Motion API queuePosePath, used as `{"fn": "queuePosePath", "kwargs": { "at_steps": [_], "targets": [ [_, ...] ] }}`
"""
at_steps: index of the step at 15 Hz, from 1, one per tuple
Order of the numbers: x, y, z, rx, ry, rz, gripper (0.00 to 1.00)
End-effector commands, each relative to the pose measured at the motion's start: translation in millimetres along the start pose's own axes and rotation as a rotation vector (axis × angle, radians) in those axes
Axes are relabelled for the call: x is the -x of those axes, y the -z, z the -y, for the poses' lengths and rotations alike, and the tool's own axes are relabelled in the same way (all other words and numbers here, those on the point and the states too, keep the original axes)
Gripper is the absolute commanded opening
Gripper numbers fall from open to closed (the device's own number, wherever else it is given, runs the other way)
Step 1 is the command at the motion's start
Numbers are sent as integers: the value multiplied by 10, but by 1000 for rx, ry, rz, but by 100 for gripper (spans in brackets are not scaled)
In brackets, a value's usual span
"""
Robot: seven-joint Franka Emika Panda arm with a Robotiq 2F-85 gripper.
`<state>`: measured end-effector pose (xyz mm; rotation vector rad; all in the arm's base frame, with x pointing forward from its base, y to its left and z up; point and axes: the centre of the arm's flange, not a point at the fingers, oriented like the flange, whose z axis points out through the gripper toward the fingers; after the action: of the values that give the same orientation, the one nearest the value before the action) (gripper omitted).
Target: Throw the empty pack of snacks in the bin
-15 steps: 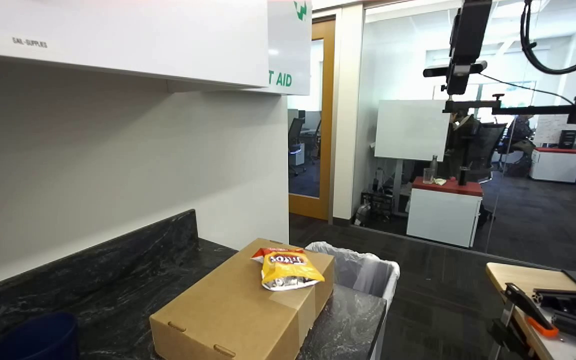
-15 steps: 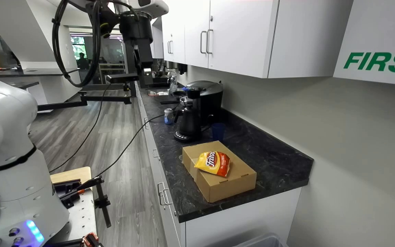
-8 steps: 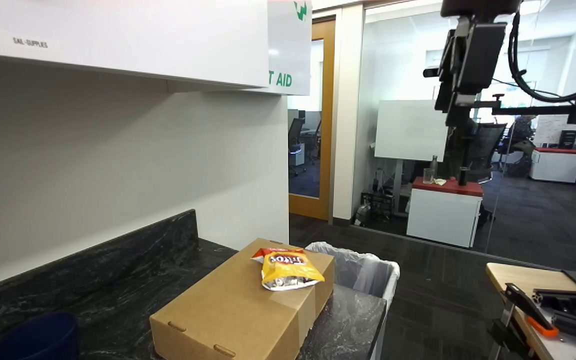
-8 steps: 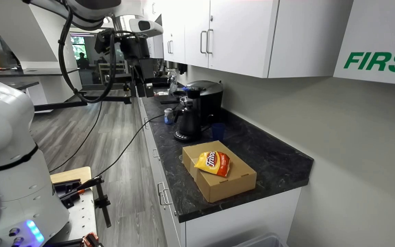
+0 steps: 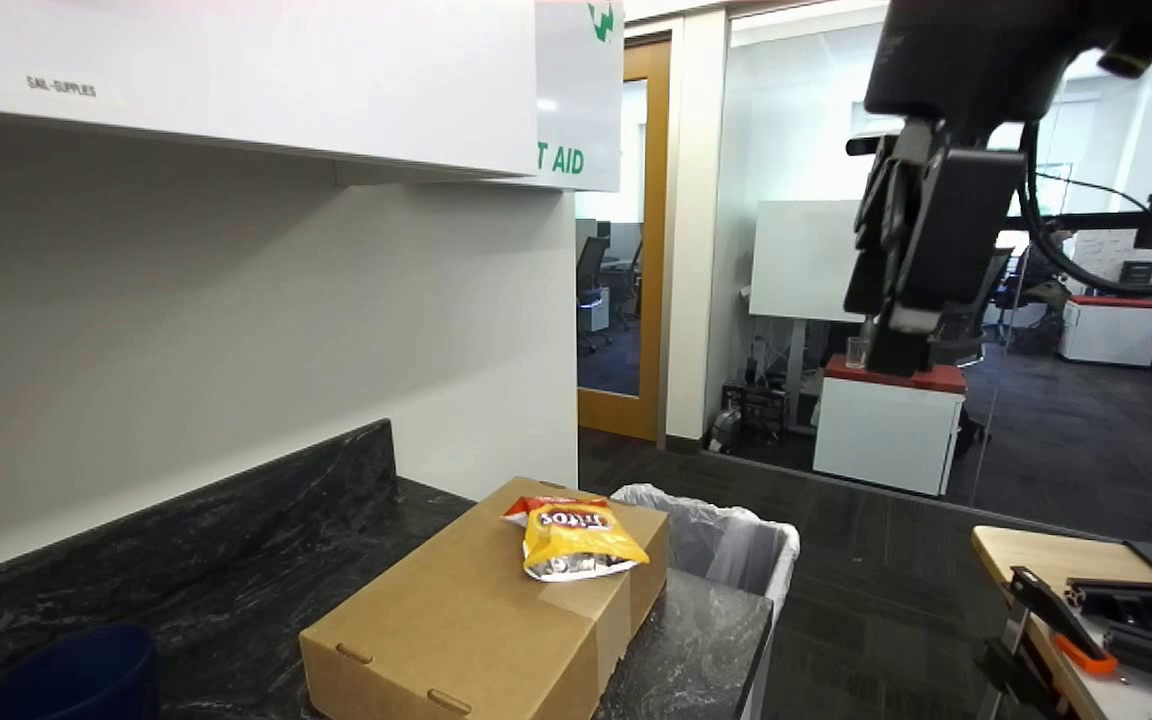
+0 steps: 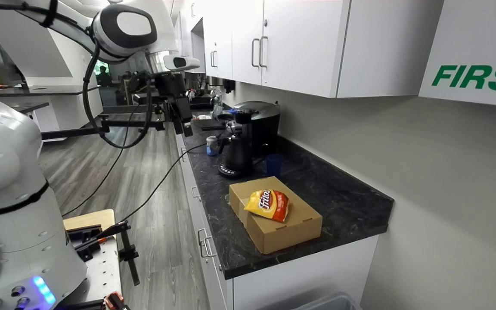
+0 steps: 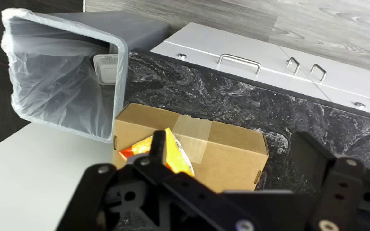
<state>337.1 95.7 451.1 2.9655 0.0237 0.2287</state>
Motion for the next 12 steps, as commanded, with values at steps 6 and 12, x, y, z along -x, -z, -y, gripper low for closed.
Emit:
{"fn": "queuePosePath", "kwargs": {
  "at_steps": [6,12],
  "targets": [
    [-631,-427,629,53,-134,-63,100],
    [-1058,-623,324,65,-193,-32,100]
  ]
}}
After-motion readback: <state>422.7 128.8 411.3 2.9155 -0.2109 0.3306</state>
